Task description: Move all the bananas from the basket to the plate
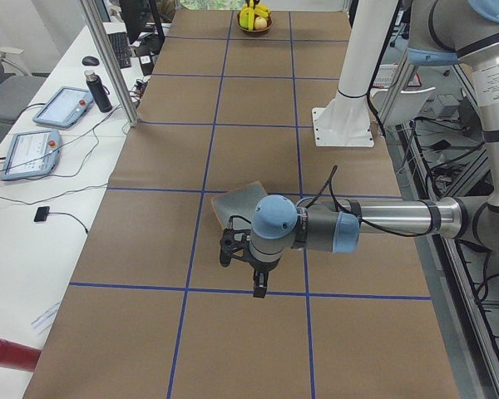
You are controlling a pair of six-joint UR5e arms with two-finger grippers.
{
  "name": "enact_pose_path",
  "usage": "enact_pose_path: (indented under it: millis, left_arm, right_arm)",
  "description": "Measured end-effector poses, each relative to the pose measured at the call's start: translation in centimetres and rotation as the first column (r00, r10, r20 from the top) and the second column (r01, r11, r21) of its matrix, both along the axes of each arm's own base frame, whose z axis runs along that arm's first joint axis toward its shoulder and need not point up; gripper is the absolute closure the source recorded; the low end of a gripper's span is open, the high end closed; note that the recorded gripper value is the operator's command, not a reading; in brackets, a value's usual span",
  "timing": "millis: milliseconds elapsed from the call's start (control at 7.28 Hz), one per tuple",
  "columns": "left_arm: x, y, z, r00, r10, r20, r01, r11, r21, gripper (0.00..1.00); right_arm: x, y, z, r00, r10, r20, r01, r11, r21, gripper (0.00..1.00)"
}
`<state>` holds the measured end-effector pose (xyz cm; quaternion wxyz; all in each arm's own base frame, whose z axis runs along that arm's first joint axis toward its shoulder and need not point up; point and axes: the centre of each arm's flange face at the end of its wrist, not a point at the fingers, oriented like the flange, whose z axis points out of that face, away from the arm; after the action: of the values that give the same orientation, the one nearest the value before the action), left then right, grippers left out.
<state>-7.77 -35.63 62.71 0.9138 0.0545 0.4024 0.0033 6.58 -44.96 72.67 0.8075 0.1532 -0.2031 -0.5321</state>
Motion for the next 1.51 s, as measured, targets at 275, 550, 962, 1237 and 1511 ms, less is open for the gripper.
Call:
enact_pose_path:
  millis: [275, 550, 962, 1237, 1511]
  left_arm:
    - [0.0, 0.0, 0.0, 1.0, 0.0, 0.0, 0.0, 1.0, 0.0, 0.0]
    - [0.0, 0.0, 0.0, 1.0, 0.0, -0.002, 0.0, 1.0, 0.001, 0.0]
    - [0.1, -0.1, -0.2, 1.0, 0.001, -0.008, 0.0, 1.0, 0.004, 0.0]
    - [0.2, -1.0, -1.2, 0.999, 0.003, -0.036, -0.002, 1.0, 0.031, 0.0]
    - [0.1, -4.0, -4.0, 0.999, 0.008, -0.042, -0.002, 0.988, 0.153, 0.0]
  right_arm:
    - [0.1, -0.5, -0.9, 1.0, 0.003, 0.001, -0.003, 1.0, 0.016, 1.0]
    - [0.4, -0.7, -2.0, 1.0, 0.013, 0.006, -0.013, 0.999, 0.031, 1.0]
    - [2.5, -0.8, -6.2, 0.998, 0.065, 0.014, -0.066, 0.998, 0.015, 1.0]
    - [3.1, -1.4, -10.3, 0.996, 0.094, 0.014, -0.094, 0.996, 0.006, 1.0]
    - [3.2, -3.1, -12.9, 0.981, 0.19, 0.027, -0.19, 0.982, -0.018, 1.0]
